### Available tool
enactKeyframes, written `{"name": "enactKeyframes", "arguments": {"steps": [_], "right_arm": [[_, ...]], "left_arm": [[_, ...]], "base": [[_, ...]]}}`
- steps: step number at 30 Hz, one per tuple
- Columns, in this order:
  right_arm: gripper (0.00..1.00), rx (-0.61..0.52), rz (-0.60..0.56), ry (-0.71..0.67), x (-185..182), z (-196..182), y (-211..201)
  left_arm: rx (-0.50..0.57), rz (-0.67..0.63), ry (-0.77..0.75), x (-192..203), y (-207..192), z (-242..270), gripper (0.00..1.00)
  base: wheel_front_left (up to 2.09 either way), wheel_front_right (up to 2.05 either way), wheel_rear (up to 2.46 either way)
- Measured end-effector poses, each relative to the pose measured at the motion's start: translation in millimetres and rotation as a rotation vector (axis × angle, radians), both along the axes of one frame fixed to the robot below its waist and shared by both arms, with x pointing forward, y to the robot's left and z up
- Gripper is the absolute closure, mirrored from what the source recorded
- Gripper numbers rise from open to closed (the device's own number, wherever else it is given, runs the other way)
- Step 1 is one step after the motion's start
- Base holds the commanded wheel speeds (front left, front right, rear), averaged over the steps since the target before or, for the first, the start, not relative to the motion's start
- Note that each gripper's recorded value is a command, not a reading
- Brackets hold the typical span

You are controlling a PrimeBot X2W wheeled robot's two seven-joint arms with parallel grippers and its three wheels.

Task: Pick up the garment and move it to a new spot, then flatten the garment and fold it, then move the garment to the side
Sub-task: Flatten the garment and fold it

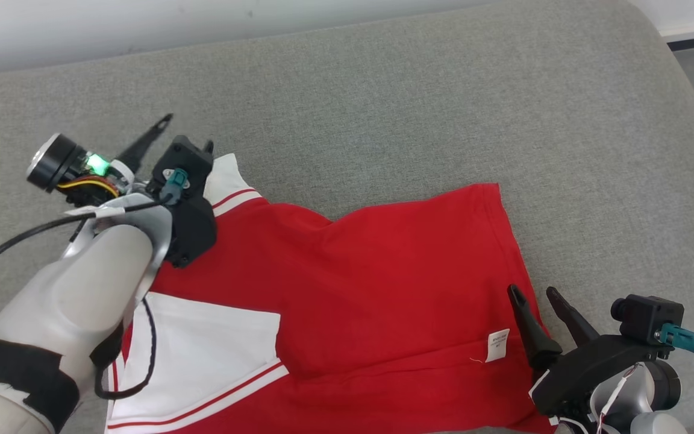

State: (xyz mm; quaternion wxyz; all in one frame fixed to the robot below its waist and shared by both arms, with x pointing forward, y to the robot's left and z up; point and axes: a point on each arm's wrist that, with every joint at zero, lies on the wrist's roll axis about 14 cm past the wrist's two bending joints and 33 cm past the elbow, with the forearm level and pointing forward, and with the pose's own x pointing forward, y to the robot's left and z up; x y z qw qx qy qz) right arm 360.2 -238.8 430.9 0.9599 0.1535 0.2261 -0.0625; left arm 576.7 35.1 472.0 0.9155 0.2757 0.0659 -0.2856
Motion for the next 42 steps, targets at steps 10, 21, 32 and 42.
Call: {"name": "enactKeyframes", "arguments": {"steps": [10,21,32,42], "right_arm": [[0.0,0.003,0.012,0.003,1,0,3],[0.0,0.003,0.057,-0.017,5,10,15],[0.0,-0.004,0.042,-0.01,-1,11,10],[0.0,-0.009,0.023,0.009,-3,5,5]], "left_arm": [[-0.029,0.248,0.173,-6,57,-32,0.0],[-0.199,0.385,0.376,-37,78,-47,0.0],[-0.349,0.424,0.536,-33,65,-51,0.0],[-0.421,0.416,0.671,-30,50,-60,0.24]], "base": [[0.0,0.0,0.0],[0.0,0.0,0.0],[0.0,0.0,0.0],[0.0,0.0,0.0]]}}
